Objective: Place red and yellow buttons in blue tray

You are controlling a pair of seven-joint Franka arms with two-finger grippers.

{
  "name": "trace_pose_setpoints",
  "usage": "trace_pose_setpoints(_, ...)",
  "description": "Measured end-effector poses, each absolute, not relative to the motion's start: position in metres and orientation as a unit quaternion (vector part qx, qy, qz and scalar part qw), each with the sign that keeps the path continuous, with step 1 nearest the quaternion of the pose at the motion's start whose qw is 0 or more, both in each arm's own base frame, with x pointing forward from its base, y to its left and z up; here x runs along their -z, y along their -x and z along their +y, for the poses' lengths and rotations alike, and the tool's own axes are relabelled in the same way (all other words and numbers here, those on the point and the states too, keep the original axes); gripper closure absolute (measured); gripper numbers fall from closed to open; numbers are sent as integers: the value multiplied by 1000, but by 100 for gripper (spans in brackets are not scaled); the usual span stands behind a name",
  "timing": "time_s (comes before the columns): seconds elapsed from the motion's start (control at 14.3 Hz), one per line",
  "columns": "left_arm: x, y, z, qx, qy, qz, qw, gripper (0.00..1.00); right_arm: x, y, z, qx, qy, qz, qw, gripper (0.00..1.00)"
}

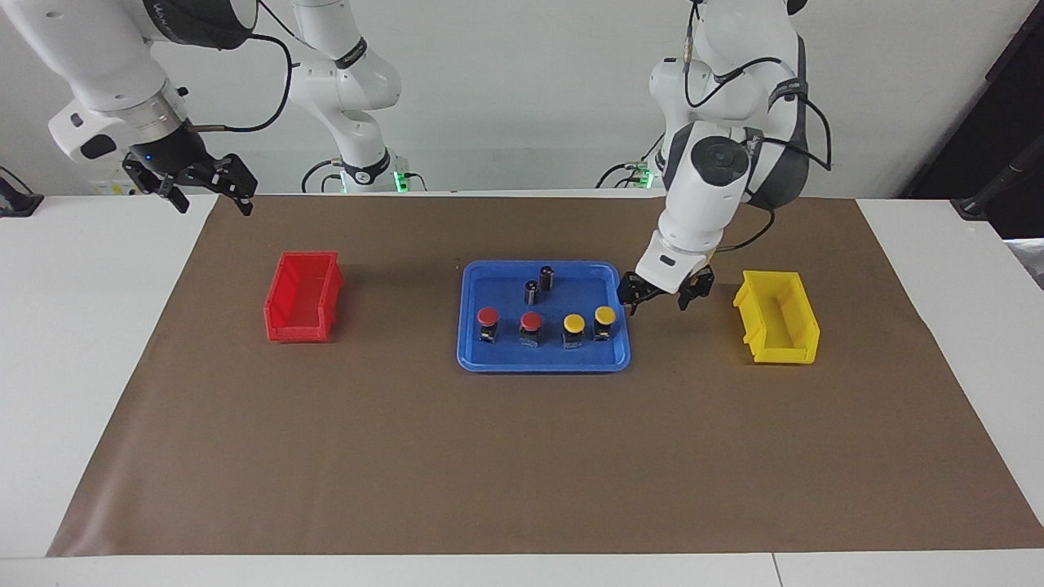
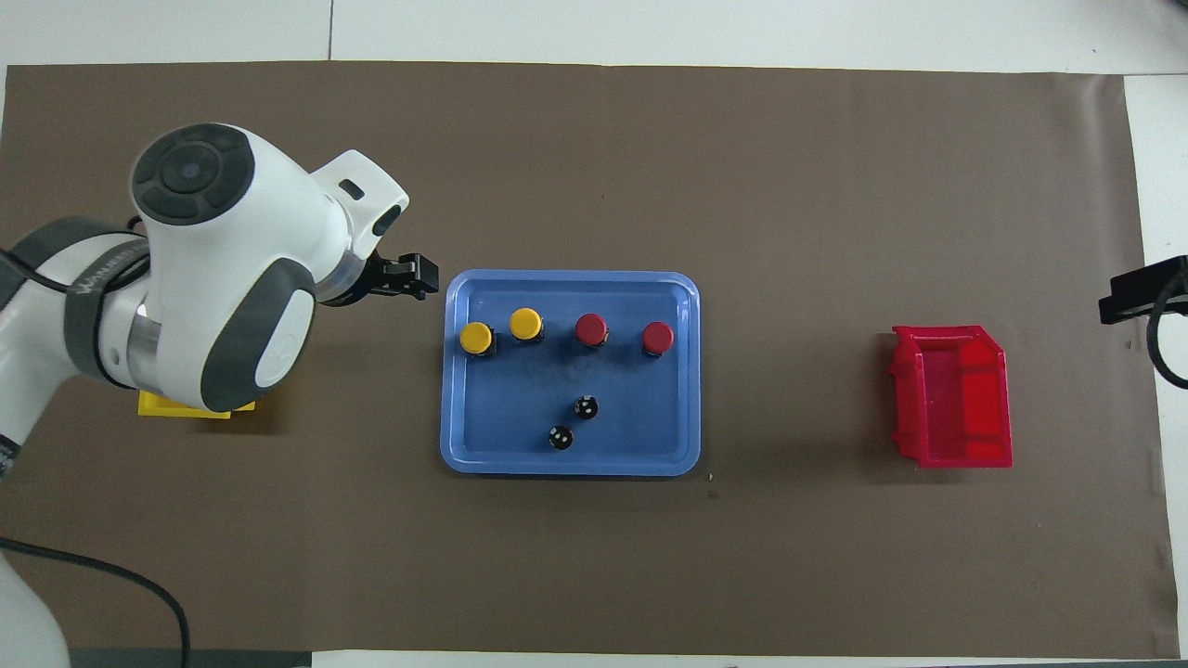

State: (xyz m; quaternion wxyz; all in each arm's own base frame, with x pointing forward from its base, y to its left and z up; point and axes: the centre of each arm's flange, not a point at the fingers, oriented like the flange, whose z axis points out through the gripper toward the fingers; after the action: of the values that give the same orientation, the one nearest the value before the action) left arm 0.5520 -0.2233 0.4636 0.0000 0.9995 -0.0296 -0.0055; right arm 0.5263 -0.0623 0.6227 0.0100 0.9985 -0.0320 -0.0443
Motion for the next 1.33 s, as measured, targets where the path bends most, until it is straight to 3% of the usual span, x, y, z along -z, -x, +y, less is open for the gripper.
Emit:
trace_pose_setpoints(0.56, -546, -578, -88, 11, -1000, -27, 2, 0, -623, -526, -61, 44, -999, -31, 10, 0)
trace_pose_setpoints(1.33, -589, -562, -15, 17, -999, -42, 5, 0, -624, -526, -61, 43, -999, -31, 10, 0)
